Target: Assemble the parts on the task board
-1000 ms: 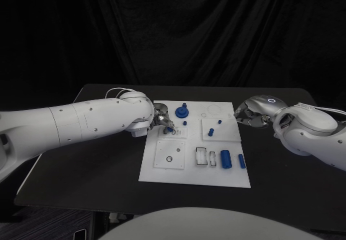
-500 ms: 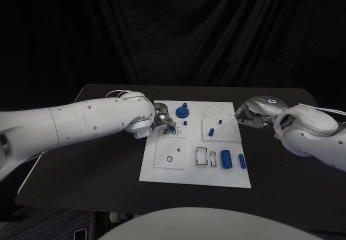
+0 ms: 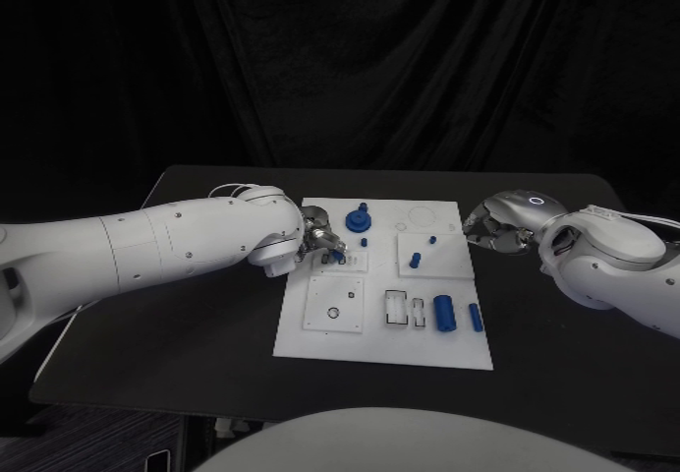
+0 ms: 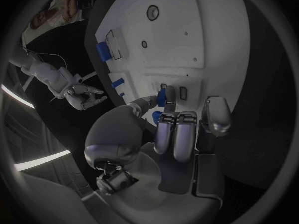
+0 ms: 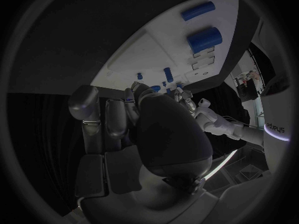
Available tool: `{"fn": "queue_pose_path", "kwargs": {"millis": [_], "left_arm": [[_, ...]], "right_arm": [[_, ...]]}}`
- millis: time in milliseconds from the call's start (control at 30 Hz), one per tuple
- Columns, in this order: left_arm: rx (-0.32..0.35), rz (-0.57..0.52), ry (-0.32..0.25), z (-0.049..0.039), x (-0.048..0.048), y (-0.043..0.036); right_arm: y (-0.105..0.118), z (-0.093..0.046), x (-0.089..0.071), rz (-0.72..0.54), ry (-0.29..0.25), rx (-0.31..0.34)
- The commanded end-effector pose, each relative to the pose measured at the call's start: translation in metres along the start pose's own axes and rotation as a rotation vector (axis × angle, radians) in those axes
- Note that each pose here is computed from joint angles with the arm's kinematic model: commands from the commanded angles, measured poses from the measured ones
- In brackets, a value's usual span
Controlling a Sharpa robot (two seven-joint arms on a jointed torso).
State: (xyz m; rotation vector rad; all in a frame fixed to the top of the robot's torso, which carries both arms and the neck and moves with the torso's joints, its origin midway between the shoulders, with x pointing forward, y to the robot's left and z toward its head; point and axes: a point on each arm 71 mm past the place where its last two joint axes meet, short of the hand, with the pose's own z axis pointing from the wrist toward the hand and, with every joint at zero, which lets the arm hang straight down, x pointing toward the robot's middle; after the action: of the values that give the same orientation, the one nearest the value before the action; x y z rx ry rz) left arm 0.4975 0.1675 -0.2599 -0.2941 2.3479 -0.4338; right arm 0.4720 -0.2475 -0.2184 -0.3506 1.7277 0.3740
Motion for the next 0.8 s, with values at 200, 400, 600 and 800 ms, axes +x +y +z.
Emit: {"fn": "queue_pose_path", "kwargs": {"millis": [200,400,600,800], "left_arm": [[0.006,-0.019,0.000,0.0022,0.0033,-0.0001],[0.003,-0.021,0.002,0.0032,0.0042,0.0018],[0.001,-0.020,0.010,0.0041,0.0063,0.0032],[0.004,-0.022,0.012,0.0052,0.0081,0.0044]], "right_arm": [[-0.0018,-0.0006,0.0014,-0.002,0.002,0.019],[-0.0022,-0.0008,0.0015,-0.002,0.002,0.020],[-0.0020,-0.0006,0.0018,-0.003,0.006,0.020],[-0.0017,-0.0003,0.0020,-0.003,0.009,0.021]]}}
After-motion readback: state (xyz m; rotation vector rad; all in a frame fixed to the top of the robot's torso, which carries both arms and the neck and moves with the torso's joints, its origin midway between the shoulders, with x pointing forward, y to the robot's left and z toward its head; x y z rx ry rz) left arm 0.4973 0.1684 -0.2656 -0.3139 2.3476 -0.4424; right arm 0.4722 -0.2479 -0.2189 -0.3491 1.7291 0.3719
